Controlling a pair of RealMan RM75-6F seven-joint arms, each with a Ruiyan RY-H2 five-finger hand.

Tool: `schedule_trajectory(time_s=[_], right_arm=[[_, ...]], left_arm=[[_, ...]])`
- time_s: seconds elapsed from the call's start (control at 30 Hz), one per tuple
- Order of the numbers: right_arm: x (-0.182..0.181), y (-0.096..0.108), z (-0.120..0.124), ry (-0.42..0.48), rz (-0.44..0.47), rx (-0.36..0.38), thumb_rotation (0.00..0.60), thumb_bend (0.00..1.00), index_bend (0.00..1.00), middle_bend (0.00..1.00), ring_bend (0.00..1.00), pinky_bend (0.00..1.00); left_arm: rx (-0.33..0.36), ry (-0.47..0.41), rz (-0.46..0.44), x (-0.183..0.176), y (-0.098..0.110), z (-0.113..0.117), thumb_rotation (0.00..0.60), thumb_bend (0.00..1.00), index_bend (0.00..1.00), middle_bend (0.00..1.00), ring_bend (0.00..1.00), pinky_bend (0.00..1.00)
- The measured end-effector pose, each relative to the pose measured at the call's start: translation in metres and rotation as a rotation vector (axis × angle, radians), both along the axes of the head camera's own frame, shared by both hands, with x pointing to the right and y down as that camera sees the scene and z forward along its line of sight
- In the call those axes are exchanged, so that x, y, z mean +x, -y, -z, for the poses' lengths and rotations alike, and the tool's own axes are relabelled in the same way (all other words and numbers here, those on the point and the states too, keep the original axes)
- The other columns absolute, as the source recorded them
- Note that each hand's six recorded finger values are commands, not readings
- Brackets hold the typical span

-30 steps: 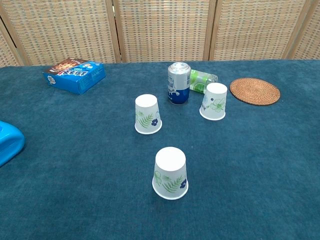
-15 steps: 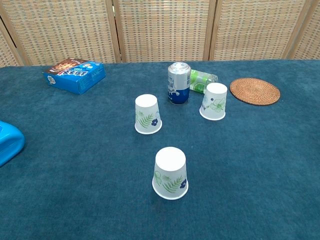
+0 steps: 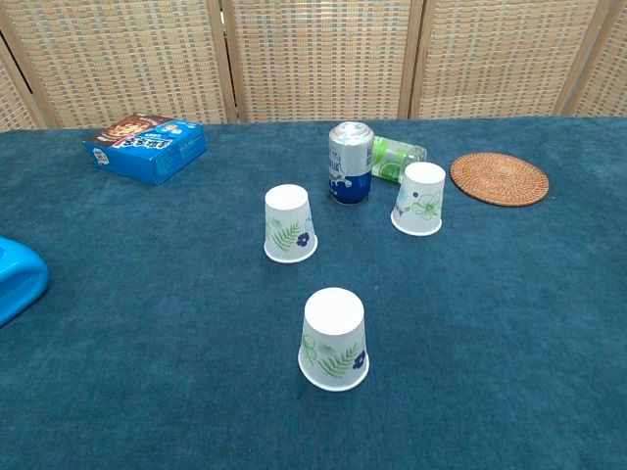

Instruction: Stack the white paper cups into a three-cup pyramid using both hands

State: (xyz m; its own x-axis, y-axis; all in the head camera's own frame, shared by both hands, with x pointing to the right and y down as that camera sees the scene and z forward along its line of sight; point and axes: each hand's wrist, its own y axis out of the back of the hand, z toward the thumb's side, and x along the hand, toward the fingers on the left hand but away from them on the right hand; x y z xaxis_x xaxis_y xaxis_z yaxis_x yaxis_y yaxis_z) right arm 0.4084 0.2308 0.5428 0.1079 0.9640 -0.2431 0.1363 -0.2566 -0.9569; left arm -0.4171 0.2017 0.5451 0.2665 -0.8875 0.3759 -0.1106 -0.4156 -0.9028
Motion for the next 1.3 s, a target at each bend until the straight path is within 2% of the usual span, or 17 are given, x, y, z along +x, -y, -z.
schedule_trajectory(time_s=[0.17, 0.4, 0.63, 0.87, 1.3], right_arm=[[0.002, 0.000, 0.000, 0.003, -0.008, -0.004, 0.600, 0.13, 0.04, 0.00, 0.00, 0.08], [0.007, 0.003, 0.001, 0.017, -0.024, -0.003, 0.600, 0.13, 0.04, 0.00, 0.00, 0.08], [0.013, 0.005, 0.001, 0.022, -0.042, -0.007, 0.600, 0.13, 0.04, 0.00, 0.00, 0.08], [0.015, 0.006, 0.001, 0.024, -0.050, -0.010, 0.600, 0.13, 0.04, 0.00, 0.00, 0.08], [0.018, 0.007, -0.002, 0.025, -0.055, -0.021, 0.600, 0.13, 0.04, 0.00, 0.00, 0.08]], left_arm=[[-0.037, -0.038, -0.110, 0.035, 0.008, 0.003, 0.600, 0.14, 0.07, 0.00, 0.00, 0.04], [-0.099, -0.033, -0.281, 0.087, 0.014, -0.004, 0.600, 0.15, 0.08, 0.00, 0.00, 0.04], [-0.142, -0.044, -0.408, 0.124, 0.019, -0.015, 0.600, 0.16, 0.09, 0.00, 0.00, 0.04], [-0.187, -0.058, -0.474, 0.155, 0.019, -0.030, 0.600, 0.17, 0.09, 0.00, 0.00, 0.04], [-0.257, -0.019, -0.546, 0.203, 0.029, -0.053, 0.600, 0.17, 0.12, 0.00, 0.00, 0.04]])
